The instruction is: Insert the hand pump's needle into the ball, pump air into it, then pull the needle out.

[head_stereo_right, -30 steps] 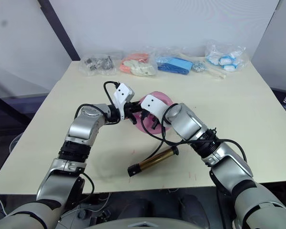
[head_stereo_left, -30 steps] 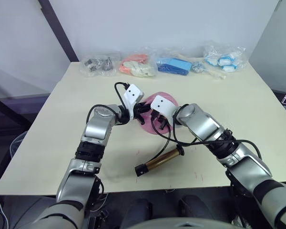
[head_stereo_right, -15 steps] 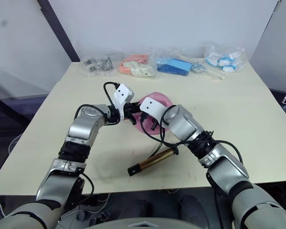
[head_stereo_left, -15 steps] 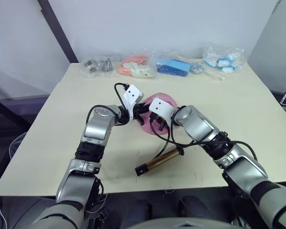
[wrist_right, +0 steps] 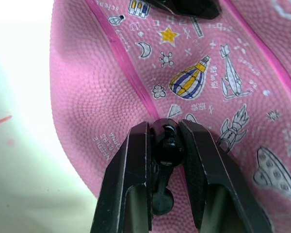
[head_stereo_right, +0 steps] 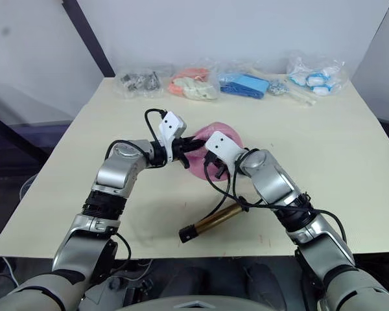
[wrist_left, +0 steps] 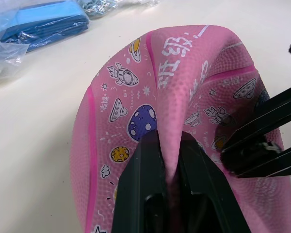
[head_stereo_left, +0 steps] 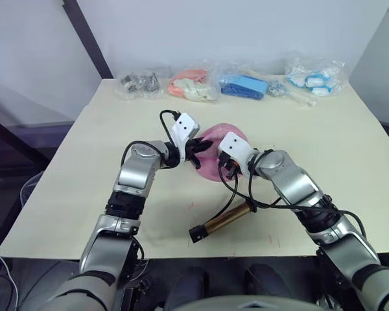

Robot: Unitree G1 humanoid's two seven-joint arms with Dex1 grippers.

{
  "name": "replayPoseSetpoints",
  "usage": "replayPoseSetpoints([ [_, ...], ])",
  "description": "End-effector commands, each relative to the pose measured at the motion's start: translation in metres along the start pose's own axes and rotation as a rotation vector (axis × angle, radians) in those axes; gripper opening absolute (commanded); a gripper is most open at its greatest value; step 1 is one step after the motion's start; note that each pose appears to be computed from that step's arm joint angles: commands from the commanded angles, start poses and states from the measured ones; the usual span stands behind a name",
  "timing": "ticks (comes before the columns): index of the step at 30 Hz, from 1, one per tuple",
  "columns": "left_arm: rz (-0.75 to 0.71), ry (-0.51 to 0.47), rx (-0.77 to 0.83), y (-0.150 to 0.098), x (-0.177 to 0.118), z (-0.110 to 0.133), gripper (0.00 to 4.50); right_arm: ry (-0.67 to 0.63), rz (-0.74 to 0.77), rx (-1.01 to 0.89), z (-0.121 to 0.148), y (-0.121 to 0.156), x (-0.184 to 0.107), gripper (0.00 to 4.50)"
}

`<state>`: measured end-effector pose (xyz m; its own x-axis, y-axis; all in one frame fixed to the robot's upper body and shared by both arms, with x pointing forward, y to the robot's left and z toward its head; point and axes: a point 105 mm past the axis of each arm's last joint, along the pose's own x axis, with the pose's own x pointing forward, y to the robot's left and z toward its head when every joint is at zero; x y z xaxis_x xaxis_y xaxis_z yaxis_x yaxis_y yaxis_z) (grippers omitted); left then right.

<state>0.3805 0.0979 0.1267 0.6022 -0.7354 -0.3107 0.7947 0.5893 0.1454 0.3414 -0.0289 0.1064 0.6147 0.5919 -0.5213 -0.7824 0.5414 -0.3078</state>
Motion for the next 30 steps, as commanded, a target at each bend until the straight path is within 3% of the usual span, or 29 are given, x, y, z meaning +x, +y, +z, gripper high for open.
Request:
replayPoseSetpoints([
  [1,-0.010,0.140,-0.072,-0.007,0.004,-0.044,0.00,0.000,-0.037,0.024,-0.011,-0.002,-0.007,0.35],
  [20,-0.001,0.135,-0.053,0.001,0.005,-0.043,0.00,-0.136,-0.090,0.074,-0.009,-0.011,-0.034,0.35],
  [24,0.004,0.130,-0.067,0.002,0.005,-0.042,0.00,-0.157,-0.128,0.102,-0.007,-0.016,-0.037,2.01],
  [30,-0.003,0.133,-0.059,0.001,0.006,-0.043,0.00,-0.260,-0.112,0.107,0.000,-0.014,-0.052,2.01],
])
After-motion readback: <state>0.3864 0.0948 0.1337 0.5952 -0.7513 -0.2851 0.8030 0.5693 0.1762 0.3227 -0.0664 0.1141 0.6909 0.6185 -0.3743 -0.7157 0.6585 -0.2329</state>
